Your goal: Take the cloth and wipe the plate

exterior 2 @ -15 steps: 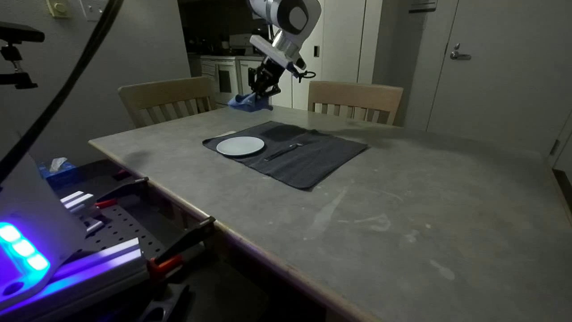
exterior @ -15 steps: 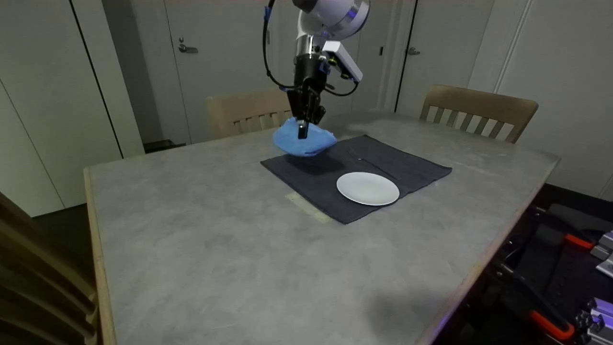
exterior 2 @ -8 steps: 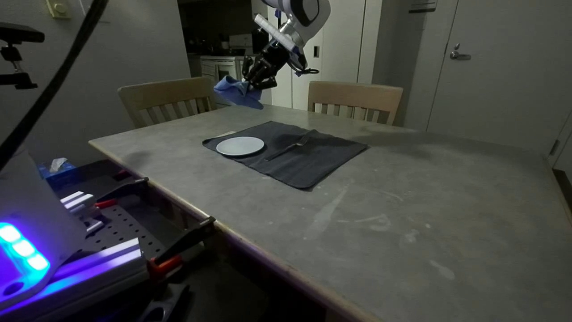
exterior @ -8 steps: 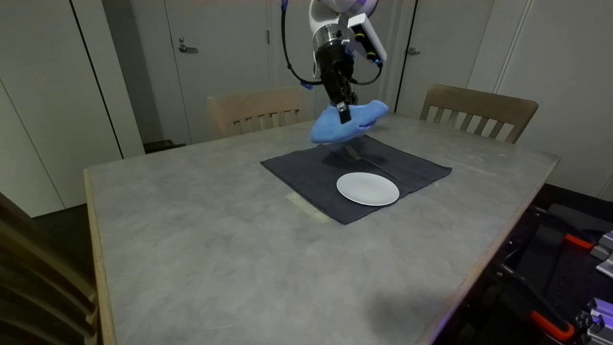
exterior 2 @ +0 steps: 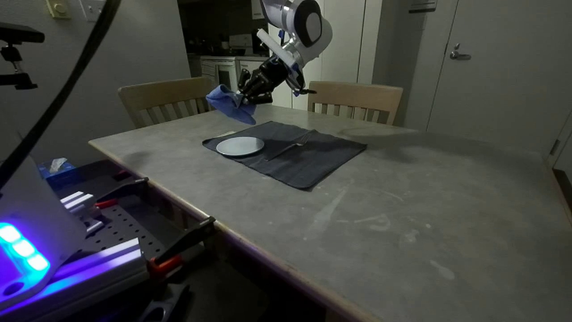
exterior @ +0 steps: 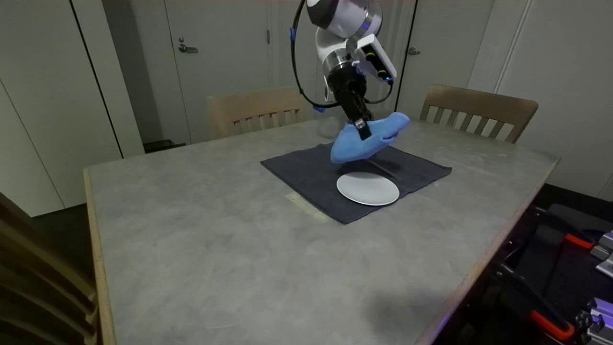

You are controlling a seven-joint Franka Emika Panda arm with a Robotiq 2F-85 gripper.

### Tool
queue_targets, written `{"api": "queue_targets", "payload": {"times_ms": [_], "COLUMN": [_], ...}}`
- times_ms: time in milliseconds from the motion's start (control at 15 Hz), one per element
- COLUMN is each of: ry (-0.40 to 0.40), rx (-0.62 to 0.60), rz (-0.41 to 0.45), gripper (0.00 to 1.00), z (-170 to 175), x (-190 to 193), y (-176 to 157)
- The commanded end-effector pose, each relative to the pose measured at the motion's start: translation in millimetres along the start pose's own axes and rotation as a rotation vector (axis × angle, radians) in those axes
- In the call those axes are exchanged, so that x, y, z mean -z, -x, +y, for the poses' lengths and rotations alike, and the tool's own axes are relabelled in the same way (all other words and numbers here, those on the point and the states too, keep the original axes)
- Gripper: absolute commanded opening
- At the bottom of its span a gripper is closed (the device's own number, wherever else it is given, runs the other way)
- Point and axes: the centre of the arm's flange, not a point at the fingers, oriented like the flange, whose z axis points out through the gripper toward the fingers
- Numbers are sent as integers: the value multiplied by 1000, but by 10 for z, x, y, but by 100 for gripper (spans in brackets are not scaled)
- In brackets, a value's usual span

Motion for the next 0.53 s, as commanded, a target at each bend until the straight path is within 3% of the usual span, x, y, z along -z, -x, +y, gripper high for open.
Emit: {"api": "queue_targets", "payload": {"times_ms": [0,267,467], "ry": [-58,-85,-55], "rx": [14,8,7], "rz": [-12,42,116], "gripper": [2,2,2], "z": [181,309,462], "x": [-259,-419,-439], "y": [-11,0,-62]}}
